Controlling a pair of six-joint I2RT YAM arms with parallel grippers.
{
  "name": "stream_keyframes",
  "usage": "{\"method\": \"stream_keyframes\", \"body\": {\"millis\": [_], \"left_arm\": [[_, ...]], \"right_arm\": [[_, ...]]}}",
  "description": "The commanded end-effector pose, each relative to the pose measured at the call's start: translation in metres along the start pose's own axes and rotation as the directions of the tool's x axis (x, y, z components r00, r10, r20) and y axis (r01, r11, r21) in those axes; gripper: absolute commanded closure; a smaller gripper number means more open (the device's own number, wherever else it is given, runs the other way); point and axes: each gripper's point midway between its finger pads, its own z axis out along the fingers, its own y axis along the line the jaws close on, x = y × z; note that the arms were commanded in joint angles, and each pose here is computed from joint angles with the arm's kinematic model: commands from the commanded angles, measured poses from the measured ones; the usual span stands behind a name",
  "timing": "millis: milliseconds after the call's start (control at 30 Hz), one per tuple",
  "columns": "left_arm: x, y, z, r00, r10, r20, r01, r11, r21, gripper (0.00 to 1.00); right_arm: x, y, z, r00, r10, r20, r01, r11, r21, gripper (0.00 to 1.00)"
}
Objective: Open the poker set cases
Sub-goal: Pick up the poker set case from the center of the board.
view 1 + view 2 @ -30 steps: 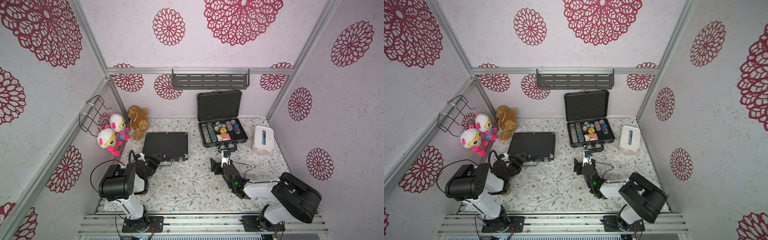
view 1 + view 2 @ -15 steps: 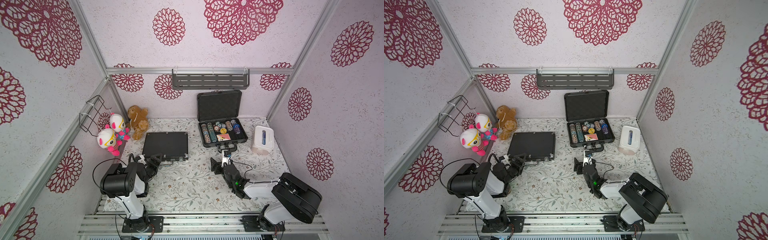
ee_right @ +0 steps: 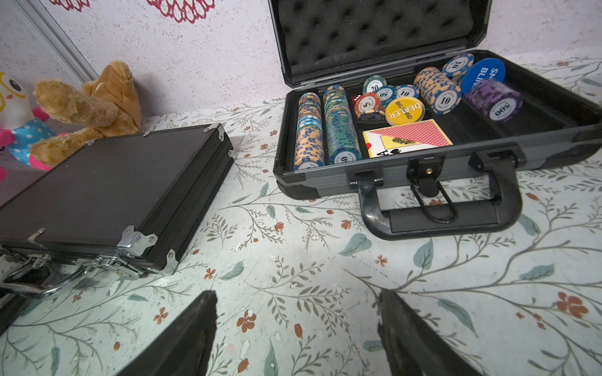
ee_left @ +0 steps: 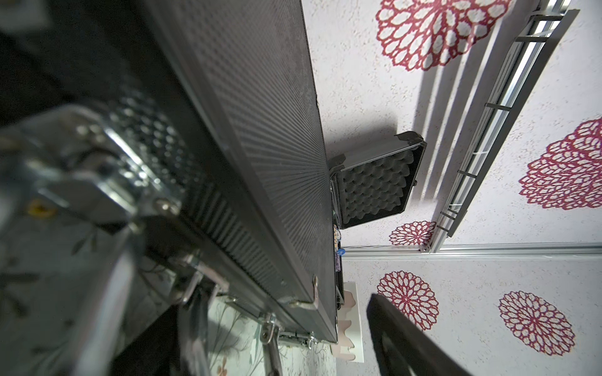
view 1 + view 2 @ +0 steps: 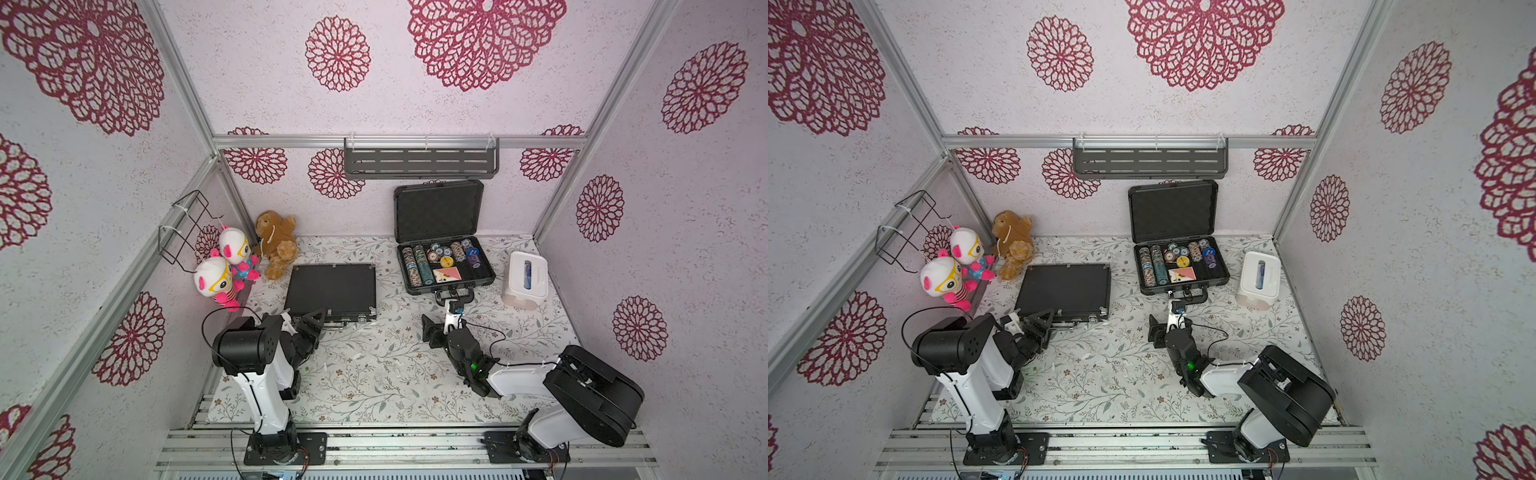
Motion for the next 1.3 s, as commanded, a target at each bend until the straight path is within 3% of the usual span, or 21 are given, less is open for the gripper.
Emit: {"method": "stream_keyframes", "body": {"millis": [0, 467, 967, 1267], "left_arm": [[0.033, 0.072, -0.019, 0.990, -0.128, -0.058, 0.108, 0.956, -0.271, 0.15], [0.044, 0.096, -0.030, 0.985, -0.162, -0.053, 0.131, 0.920, -0.370, 0.21], [0.048, 0.114, -0.040, 0.981, -0.196, 0.008, 0.177, 0.864, -0.472, 0.44], [0.053, 0.114, -0.034, 0.977, -0.215, 0.019, 0.196, 0.847, -0.494, 0.52]], "right_arm": [[-0.013, -0.003, -0.004, 0.998, 0.046, 0.043, -0.046, 0.999, 0.003, 0.20], [-0.015, -0.009, -0.006, 0.996, 0.064, 0.055, -0.065, 0.998, 0.017, 0.20], [-0.017, -0.012, -0.008, 0.995, 0.075, 0.064, -0.077, 0.997, 0.025, 0.20], [-0.019, -0.013, -0.009, 0.994, 0.079, 0.070, -0.081, 0.996, 0.029, 0.20]]}}
